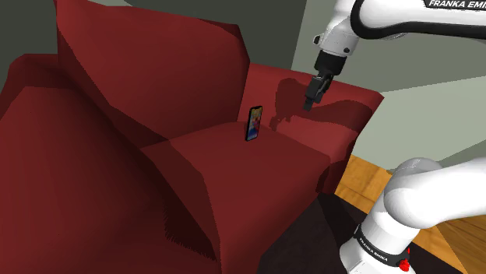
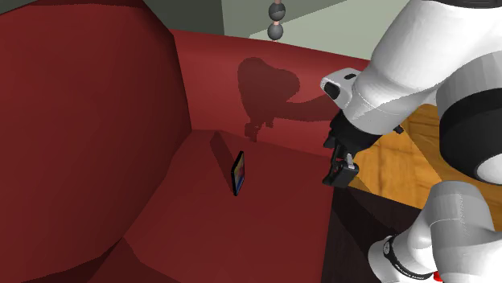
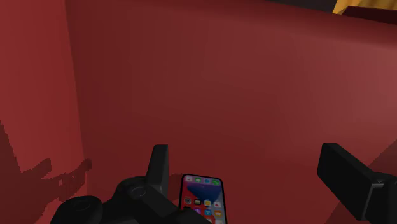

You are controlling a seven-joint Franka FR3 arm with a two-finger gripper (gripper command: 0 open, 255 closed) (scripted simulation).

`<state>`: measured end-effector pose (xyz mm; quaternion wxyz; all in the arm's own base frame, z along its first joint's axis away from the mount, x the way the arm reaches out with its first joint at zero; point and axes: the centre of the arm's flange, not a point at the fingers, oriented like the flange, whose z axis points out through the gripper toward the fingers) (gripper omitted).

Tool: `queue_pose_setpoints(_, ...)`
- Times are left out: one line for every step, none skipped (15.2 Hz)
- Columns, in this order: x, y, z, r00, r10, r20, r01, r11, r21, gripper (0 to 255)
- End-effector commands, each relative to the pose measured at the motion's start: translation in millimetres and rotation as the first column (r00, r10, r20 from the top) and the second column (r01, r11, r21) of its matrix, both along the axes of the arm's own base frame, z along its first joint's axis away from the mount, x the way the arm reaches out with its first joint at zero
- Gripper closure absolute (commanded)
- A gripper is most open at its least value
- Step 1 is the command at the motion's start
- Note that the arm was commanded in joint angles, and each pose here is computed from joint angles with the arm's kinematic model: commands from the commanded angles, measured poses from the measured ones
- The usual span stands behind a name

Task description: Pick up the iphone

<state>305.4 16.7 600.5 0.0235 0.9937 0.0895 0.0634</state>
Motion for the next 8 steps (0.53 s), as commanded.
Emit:
queue_pose_setpoints(0.0,0.0,0.0,1.000,0.000,0.000,0.000,1.000,0.000,0)
queue_pose_setpoints(10.3,-0.4,-4.1,1.000,0.013,0.015,-0.013,1.000,-0.001,0)
queue_pose_setpoints(20.7,-0.6,-8.1,0.999,0.027,0.029,-0.027,1.000,-0.001,0)
queue_pose_setpoints(31.2,-0.7,-11.9,0.998,0.040,0.044,-0.040,0.999,-0.002,0)
queue_pose_setpoints(41.7,-0.6,-15.6,0.997,0.054,0.058,-0.054,0.999,-0.004,0)
queue_pose_setpoints(52.3,-0.4,-19.1,0.995,0.067,0.072,-0.067,0.998,-0.005,0)
queue_pose_setpoints(62.9,-0.1,-22.5,0.993,0.081,0.087,-0.080,0.997,-0.006,0)
queue_pose_setpoints(73.5,0.4,-25.7,0.990,0.094,0.101,-0.094,0.996,-0.008,0)
